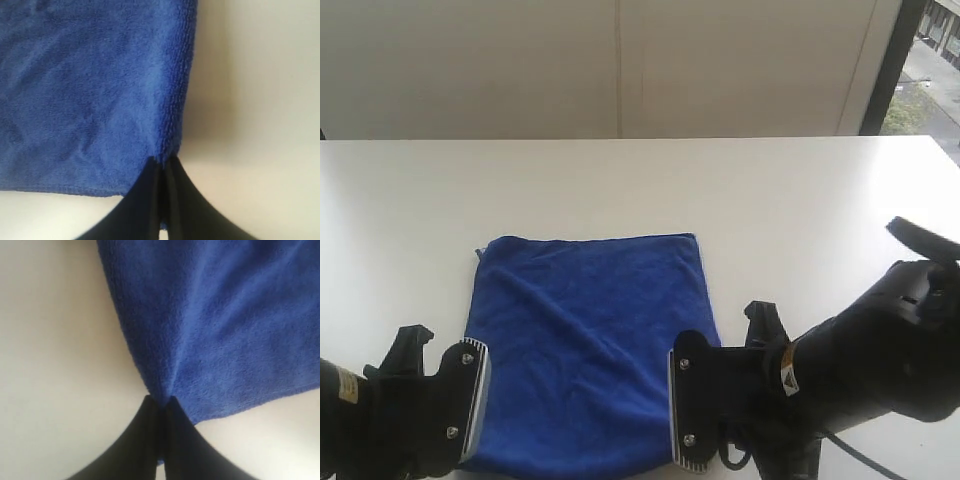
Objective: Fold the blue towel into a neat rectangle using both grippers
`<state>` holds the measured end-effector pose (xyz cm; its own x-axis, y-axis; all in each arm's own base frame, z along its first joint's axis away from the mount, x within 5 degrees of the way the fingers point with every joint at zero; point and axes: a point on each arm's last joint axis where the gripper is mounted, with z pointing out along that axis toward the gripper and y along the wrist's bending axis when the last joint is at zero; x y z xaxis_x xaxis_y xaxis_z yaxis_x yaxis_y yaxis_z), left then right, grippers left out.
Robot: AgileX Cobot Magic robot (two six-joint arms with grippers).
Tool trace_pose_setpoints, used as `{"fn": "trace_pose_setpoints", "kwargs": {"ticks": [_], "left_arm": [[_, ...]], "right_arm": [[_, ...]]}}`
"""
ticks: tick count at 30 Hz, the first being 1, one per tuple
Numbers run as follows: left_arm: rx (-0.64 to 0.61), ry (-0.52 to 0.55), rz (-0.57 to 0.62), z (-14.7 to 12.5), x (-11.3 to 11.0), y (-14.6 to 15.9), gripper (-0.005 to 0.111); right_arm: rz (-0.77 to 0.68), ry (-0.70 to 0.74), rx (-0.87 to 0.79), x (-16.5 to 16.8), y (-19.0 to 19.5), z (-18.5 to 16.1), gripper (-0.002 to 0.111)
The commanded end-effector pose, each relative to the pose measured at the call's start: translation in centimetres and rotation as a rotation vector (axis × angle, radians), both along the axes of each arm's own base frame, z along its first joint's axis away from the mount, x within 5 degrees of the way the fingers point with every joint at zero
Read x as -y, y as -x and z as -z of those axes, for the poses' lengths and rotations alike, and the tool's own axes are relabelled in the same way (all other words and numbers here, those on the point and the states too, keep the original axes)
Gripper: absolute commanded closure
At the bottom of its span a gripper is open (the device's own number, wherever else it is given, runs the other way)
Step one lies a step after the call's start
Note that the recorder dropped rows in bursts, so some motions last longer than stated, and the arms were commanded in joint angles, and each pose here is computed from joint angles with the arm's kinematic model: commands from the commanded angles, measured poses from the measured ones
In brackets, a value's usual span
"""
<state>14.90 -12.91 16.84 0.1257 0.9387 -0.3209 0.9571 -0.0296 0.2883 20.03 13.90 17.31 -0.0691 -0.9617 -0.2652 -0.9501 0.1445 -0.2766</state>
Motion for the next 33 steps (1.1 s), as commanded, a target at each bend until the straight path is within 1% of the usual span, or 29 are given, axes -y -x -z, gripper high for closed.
{"fn": "trace_pose_setpoints", "kwargs": {"ticks": [1, 9, 15, 21, 23, 26, 31, 33], "left_arm": [[0.025, -0.003, 0.031, -0.7, -0.3, 0.6, 0.107], [0.062, 0.041, -0.033, -1.7, -1.0, 0.3, 0.107], [0.065, 0.071, -0.121, -2.5, -1.4, -0.5, 0.107], [0.104, 0.095, -0.142, -3.7, -1.3, -1.6, 0.107], [0.116, 0.104, -0.142, -4.1, -1.1, -1.8, 0.107], [0.133, 0.115, -0.154, -4.6, -1.1, -2.3, 0.107], [0.16, 0.119, -0.245, -4.7, -2.6, -3.4, 0.107], [0.186, 0.123, -0.248, -4.8, -2.8, -3.7, 0.107]], "right_arm": [[-0.011, -0.003, 0.016, 0.2, 0.4, -0.7, 0.108], [-0.004, -0.001, 0.024, 0.0, -0.1, -1.7, 0.108], [0.077, -0.046, 0.03, -0.4, -0.9, -2.8, 0.108], [0.08, -0.064, 0.07, -0.8, -1.6, -3.8, 0.108], [0.098, -0.07, 0.083, -0.8, -1.9, -4.0, 0.108], [0.164, -0.092, 0.102, -0.4, -2.7, -4.4, 0.108], [0.221, -0.127, 0.158, 0.5, -4.1, -5.1, 0.108], [0.231, -0.144, 0.18, 0.6, -4.4, -5.2, 0.108]]}}
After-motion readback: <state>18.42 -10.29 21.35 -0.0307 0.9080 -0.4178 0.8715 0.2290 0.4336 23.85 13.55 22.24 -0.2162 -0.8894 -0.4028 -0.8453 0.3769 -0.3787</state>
